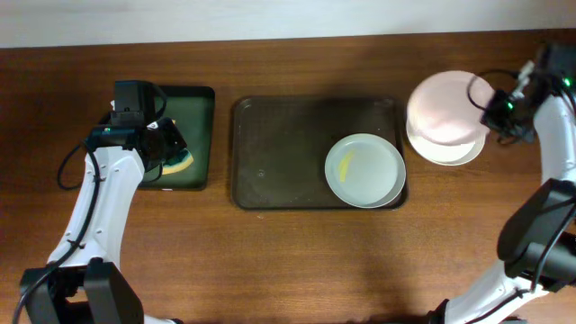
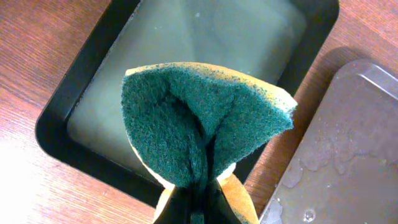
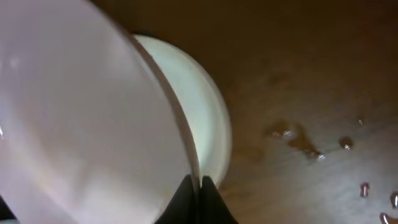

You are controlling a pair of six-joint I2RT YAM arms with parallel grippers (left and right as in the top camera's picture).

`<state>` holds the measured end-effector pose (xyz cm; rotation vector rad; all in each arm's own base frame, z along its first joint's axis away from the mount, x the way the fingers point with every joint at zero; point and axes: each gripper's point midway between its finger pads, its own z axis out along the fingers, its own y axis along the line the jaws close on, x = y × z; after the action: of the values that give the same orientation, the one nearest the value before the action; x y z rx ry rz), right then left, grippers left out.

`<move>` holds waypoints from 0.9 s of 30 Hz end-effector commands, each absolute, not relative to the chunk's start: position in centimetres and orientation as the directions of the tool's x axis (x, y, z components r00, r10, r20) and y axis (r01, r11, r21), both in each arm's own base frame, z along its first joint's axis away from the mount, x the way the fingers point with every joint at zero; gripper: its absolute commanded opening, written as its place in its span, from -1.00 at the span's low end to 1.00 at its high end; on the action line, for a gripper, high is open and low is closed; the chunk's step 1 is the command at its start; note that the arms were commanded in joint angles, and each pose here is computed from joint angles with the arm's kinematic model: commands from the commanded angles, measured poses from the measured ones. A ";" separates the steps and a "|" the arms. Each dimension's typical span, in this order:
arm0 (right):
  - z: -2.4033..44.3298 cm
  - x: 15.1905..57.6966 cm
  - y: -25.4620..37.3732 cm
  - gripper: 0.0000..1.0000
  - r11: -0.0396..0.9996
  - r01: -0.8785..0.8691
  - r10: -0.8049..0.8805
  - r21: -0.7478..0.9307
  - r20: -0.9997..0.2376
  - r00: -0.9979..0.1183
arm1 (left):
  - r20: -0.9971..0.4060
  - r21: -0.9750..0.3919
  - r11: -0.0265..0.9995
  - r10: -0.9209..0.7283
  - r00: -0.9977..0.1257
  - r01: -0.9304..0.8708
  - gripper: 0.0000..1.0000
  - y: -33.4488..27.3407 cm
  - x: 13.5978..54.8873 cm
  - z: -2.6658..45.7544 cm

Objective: Clean dirty plates on tray and stack at the side
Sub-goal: 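Lift the plate with right gripper and stack it on the right plate, then move right gripper to the last plate and grasp its rim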

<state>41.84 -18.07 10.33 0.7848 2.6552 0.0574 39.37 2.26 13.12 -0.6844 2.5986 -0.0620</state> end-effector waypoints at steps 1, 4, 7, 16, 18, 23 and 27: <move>8.0 40.9 -18.3 -0.92 0.824 0.538 0.566 0.180 -0.320 -0.760 | -0.429 -0.176 0.873 -0.483 -0.763 -0.454 -1.00 2.2 39.4 14.0; 6.8 41.0 -18.0 -0.56 0.828 0.529 0.560 0.186 -0.333 -0.759 | -0.432 -0.177 0.873 -0.483 -0.761 -0.454 -1.00 2.2 39.5 14.1; 6.7 41.6 -16.5 -0.10 0.842 0.495 0.540 0.214 -0.331 -0.774 | -0.434 -0.179 0.873 -0.483 -0.760 -0.453 -1.00 2.2 39.6 14.1; 13.3 43.0 -6.9 -0.03 0.872 0.249 0.404 0.421 -0.336 -0.851 | -0.437 -0.180 0.873 -0.483 -0.759 -0.453 -1.00 2.2 39.6 14.2; 14.2 41.7 -4.1 0.03 0.901 0.179 0.317 0.395 -0.320 -0.893 | -0.437 -0.180 0.873 -0.483 -0.759 -0.453 -1.00 2.2 39.7 14.1; 11.1 36.6 -1.9 0.03 0.963 0.248 0.261 0.107 -0.138 -0.955 | -0.436 -0.180 0.873 -0.483 -0.759 -0.453 -1.00 2.2 39.6 14.1; 8.6 34.9 0.2 0.10 0.943 0.325 0.331 0.072 -0.079 -0.940 | -0.430 -0.176 0.873 -0.483 -0.762 -0.454 -1.00 2.2 39.5 14.0</move>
<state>36.26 0.65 10.43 0.3467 2.9823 0.2359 39.54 2.25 13.21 -0.6826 2.5914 -0.0646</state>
